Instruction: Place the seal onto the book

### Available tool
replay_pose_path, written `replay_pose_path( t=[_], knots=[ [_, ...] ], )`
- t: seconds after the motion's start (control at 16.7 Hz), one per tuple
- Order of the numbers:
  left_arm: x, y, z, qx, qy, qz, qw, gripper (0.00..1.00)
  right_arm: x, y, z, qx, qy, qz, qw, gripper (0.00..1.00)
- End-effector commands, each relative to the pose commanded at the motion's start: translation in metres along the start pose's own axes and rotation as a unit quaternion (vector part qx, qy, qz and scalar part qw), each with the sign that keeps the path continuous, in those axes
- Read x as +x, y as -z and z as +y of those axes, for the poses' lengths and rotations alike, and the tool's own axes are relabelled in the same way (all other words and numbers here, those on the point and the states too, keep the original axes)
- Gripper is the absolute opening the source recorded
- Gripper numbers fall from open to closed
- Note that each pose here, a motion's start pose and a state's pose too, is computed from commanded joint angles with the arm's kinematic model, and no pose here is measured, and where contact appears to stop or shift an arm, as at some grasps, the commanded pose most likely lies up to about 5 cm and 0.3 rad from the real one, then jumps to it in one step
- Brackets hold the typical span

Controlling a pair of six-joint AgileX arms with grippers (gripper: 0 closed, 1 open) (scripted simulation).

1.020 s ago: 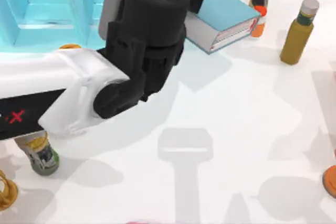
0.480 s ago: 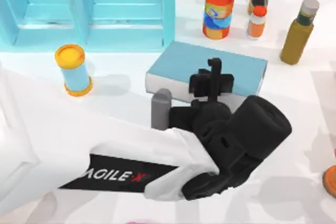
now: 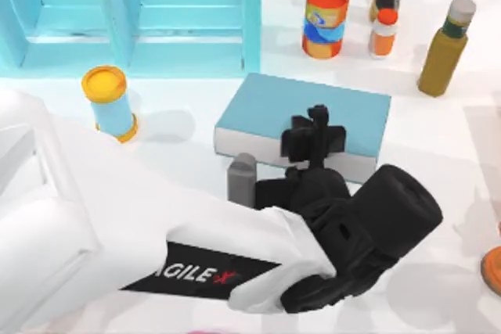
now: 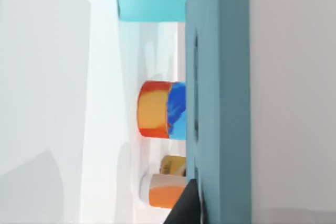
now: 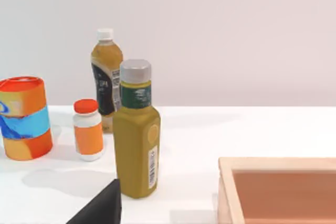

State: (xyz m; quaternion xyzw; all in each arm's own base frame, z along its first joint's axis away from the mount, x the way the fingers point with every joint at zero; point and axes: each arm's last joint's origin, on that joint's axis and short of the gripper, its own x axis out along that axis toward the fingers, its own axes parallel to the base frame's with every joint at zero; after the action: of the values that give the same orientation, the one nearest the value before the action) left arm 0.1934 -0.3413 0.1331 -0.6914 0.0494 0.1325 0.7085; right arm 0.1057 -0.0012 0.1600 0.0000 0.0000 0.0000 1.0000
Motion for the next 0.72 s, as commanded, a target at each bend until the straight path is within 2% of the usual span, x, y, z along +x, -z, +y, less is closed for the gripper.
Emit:
replay_pose_path(
  t=[0.48,0.72],
  knots=[
    [-0.005,0.000,0.001,0.000,0.000,0.000,1.000,0.00,0.000,0.000,0.000,0.000,0.000,0.000,1.000,1.00],
    [0.000,-0.002,0.013,0.011,-0.005,-0.003,1.000,0.00,0.000,0.000,0.000,0.000,0.000,0.000,1.000,1.00]
  ],
)
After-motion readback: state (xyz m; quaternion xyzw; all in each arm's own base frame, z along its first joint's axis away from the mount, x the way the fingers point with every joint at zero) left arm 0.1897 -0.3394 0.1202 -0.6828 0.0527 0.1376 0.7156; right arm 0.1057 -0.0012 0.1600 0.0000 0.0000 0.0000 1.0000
